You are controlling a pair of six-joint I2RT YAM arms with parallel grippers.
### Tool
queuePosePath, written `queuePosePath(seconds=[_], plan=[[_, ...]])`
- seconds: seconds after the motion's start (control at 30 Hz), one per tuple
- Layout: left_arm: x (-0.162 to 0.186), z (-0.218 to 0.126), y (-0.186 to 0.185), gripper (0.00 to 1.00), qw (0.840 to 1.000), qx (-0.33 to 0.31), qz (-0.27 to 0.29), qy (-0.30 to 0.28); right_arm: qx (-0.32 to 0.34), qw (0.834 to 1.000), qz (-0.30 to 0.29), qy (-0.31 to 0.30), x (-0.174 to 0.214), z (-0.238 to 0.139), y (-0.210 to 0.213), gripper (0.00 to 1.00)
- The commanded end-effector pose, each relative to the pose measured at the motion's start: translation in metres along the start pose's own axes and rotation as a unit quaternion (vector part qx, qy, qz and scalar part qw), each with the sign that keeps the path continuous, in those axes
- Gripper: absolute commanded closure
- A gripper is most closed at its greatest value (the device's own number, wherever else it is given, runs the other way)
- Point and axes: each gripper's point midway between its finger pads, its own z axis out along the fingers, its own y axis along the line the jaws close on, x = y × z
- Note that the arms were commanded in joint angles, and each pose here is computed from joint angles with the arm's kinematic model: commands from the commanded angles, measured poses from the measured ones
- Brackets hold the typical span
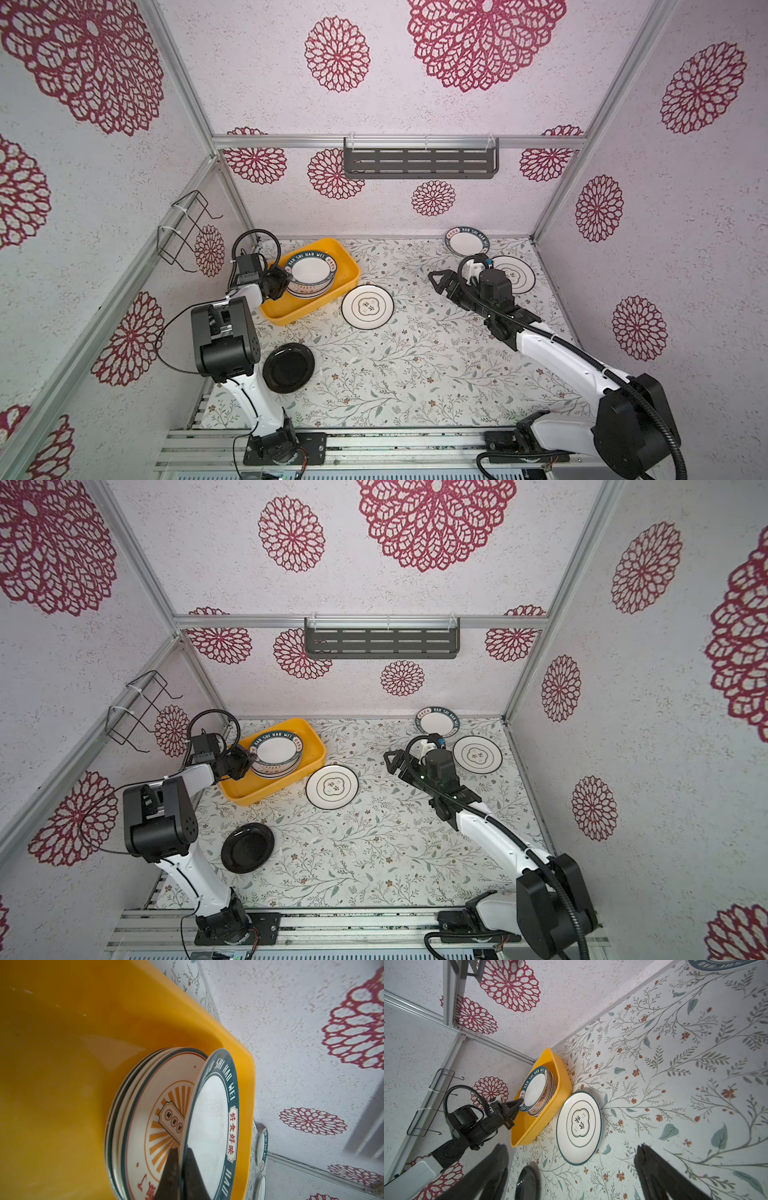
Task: Place the plates into the plastic bin on the countertop
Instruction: 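Lower the green-rimmed plate onto the stack in the bin with the left gripper, then open the left gripper and release the plate onto the stack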
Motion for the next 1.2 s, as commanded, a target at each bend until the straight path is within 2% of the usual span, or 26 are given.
queuePosePath(seconds=[0.0, 0.77, 1.03, 1.17], plan=[[-0.021, -0.003, -0.017, 1.0, 0.999, 0.024, 0.018, -0.031, -0.004, 1.0, 0.002, -0.029, -0.011, -0.012, 0.008, 0.01], [-0.018, 0.008, -0.004, 0.95, 1.0, -0.001, 0.025, -0.018, 0.017, 0.999, 0.001, -0.035, -0.014, -0.01, 0.002, 0.01], [-0.018, 0.004, -0.003, 0.77, 0.999, -0.012, 0.03, -0.019, 0.022, 0.999, 0.002, -0.031, -0.014, 0.0, 0.0, 0.01], [-0.018, 0.001, -0.006, 0.73, 0.999, -0.009, 0.033, -0.018, 0.019, 0.999, 0.005, -0.025, -0.013, 0.006, 0.0, 0.01]])
